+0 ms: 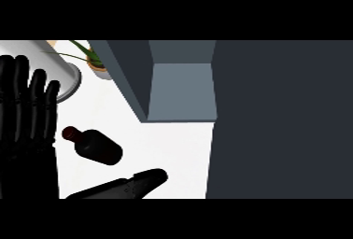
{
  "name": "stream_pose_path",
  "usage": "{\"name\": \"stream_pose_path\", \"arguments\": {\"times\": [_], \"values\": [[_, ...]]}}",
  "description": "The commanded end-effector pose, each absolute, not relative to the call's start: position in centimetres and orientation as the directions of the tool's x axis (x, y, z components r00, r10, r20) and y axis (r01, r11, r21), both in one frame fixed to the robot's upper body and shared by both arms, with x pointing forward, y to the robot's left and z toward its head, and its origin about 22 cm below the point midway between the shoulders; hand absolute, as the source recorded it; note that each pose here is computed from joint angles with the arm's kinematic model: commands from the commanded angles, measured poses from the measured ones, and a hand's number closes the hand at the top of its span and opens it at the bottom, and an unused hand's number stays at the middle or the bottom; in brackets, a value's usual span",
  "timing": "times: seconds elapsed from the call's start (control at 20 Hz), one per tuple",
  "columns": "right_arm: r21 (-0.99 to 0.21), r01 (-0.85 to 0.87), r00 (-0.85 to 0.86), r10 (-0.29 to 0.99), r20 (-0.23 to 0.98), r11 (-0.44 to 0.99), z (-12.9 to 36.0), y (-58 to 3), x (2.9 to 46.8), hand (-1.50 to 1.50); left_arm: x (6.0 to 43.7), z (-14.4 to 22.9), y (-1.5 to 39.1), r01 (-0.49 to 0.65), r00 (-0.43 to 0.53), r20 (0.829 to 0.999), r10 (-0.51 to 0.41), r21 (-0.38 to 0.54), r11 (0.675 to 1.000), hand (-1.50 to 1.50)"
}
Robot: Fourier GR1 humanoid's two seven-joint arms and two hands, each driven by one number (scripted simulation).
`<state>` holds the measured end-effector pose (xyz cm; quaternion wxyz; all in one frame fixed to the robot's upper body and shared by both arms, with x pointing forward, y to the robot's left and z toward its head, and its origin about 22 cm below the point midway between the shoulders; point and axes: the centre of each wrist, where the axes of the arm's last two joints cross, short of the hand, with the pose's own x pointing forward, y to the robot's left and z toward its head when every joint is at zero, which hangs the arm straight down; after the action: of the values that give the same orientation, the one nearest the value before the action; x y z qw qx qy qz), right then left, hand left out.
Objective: Pick up the wine, place it into the cabinet and close the cabinet
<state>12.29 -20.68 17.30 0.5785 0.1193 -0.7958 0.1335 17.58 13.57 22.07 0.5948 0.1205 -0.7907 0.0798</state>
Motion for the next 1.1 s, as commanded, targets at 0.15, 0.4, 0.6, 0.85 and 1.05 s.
{"name": "stream_pose_path", "arguments": {"times": [0.15, 0.4, 0.6, 0.85, 1.05], "values": [[-0.057, -0.382, -0.380, -0.100, 0.920, 0.922, 21.0, -21.5, 8.1, -1.50, 15.9, 22.1, 16.6, -0.303, -0.230, 0.971, -0.063, -0.010, 0.953, -1.50], [-0.051, -0.392, -0.374, -0.109, 0.921, 0.919, 21.4, -21.3, 7.8, -1.50, 16.8, 21.4, 17.9, -0.326, -0.215, 0.975, -0.064, -0.009, 0.945, -1.50], [-0.054, -0.386, -0.379, -0.105, 0.919, 0.921, 21.1, -21.2, 8.5, -1.50, 16.5, 19.6, 18.8, -0.337, -0.194, 0.978, -0.073, 0.003, 0.942, -1.50], [-0.037, -0.373, -0.378, -0.115, 0.919, 0.927, 21.3, -21.0, 7.7, -1.50, 17.2, 18.3, 21.1, -0.351, -0.164, 0.985, -0.061, -0.001, 0.936, -1.50], [-0.056, -0.384, -0.368, -0.097, 0.925, 0.922, 21.4, -21.2, 7.2, -1.50, 16.2, 15.8, 22.5, -0.373, -0.118, 0.992, -0.039, -0.008, 0.928, -1.50]]}}
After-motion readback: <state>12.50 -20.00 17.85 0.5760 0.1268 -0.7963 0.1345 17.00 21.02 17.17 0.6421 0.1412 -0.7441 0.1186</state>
